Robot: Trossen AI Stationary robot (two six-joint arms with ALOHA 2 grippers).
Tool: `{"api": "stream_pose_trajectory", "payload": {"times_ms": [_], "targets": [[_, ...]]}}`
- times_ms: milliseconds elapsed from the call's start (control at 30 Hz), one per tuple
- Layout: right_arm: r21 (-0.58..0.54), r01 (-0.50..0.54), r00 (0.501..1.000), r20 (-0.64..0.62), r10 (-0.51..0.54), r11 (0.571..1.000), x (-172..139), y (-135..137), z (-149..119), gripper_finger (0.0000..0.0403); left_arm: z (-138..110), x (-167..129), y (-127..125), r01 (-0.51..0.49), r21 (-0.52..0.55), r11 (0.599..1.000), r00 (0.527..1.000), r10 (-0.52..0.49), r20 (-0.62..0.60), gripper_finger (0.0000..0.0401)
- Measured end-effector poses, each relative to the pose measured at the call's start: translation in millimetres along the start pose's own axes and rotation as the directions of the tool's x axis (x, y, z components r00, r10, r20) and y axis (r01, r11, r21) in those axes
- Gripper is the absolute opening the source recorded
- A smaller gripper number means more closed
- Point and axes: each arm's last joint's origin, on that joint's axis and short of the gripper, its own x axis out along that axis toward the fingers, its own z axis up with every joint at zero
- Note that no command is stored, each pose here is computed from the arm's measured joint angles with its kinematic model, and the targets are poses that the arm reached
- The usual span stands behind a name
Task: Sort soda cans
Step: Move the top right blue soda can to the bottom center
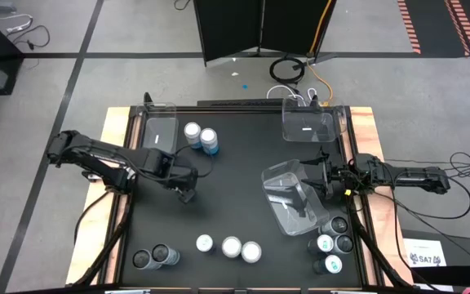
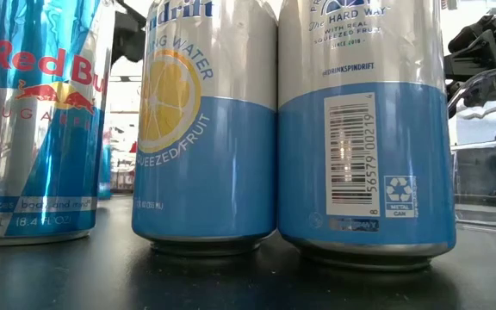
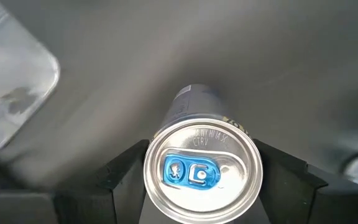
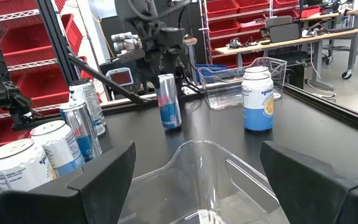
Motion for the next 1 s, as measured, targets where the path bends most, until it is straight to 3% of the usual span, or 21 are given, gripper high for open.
{"api": "stream_pose_trajectory", "payload": {"times_ms": [367, 600, 700, 1000], "targets": [[0.000, 0.000, 1.000, 0.000, 0.000, 1.000, 0.0, 0.0, 0.0, 0.0338, 22.6, -33.5, -21.7, 0.110, 0.071, 0.991, 0.986, -0.117, 0.115, 0.0254], [0.000, 0.000, 1.000, 0.000, 0.000, 1.000, 0.0, 0.0, 0.0, 0.0338, 31.2, -33.8, -52.2, 0.080, 0.139, 0.987, 0.992, -0.093, 0.084, 0.0254], [0.000, 0.000, 1.000, 0.000, 0.000, 1.000, 0.0, 0.0, 0.0, 0.0338, 30.0, -30.4, -60.7, 0.054, 0.125, 0.991, 0.995, -0.064, 0.075, 0.0254], [0.000, 0.000, 1.000, 0.000, 0.000, 1.000, 0.0, 0.0, 0.0, 0.0338, 26.3, -32.0, -87.9, 0.107, 0.059, 0.992, 0.990, -0.112, 0.083, 0.0254]]}}
